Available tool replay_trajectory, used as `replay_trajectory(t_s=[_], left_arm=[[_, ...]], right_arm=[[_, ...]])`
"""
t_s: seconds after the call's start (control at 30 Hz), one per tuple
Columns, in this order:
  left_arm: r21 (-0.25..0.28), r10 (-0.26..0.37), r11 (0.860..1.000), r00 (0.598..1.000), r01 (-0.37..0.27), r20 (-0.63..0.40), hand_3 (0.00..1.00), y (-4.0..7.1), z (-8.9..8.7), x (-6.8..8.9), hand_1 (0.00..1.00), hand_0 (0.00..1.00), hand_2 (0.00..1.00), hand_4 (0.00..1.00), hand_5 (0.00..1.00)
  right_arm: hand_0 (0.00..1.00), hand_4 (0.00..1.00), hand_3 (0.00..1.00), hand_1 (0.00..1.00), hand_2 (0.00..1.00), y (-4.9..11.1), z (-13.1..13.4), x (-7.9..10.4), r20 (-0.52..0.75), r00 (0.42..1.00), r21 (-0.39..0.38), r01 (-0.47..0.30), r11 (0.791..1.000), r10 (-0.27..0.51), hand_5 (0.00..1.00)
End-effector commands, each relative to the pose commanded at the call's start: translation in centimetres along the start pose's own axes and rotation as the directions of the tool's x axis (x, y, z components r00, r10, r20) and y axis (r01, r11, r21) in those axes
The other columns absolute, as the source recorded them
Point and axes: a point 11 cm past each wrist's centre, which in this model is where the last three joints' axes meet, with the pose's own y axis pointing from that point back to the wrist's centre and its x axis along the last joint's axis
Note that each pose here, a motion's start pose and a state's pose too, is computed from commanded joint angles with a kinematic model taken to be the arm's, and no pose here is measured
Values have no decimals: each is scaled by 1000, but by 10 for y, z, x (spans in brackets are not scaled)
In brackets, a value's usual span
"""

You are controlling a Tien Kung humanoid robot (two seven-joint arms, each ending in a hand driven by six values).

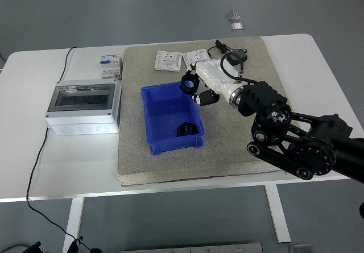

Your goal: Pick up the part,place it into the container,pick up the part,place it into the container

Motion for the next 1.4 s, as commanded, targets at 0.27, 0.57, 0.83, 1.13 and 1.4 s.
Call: replay_trajectory(t_s=[0.27, 0.57, 0.83, 1.13, 1.4], left_arm=[[-6, 2, 1000, 1000, -2, -2, 832, 0, 1, 0, 751, 684, 747, 976, 998], [-11, 7, 1000, 1000, -7, 2, 822, 0, 1, 0, 750, 684, 738, 978, 998], [-14, 7, 1000, 1000, -7, 3, 821, 0, 2, 1, 749, 683, 738, 979, 998], [-19, 9, 1000, 1000, -9, 1, 819, 0, 2, 1, 747, 682, 736, 978, 998], [-22, 11, 1000, 1000, -11, -7, 822, -2, -2, -4, 744, 676, 737, 972, 998]], right_arm=[[361, 742, 636, 460, 647, 15, 9, -7, 20, 993, -72, 120, 990, -119, 377], [366, 887, 713, 487, 722, 21, -6, -9, 94, 984, -32, 158, 987, -154, 524], [368, 876, 703, 488, 715, 20, -15, -16, 128, 978, 6, 166, 986, -166, 513], [370, 869, 701, 490, 713, 16, 11, 24, 188, 982, -28, -12, 1000, 17, 504], [454, 869, 701, 504, 706, 35, 77, 27, 540, 811, -146, -173, 974, 225, 503]])
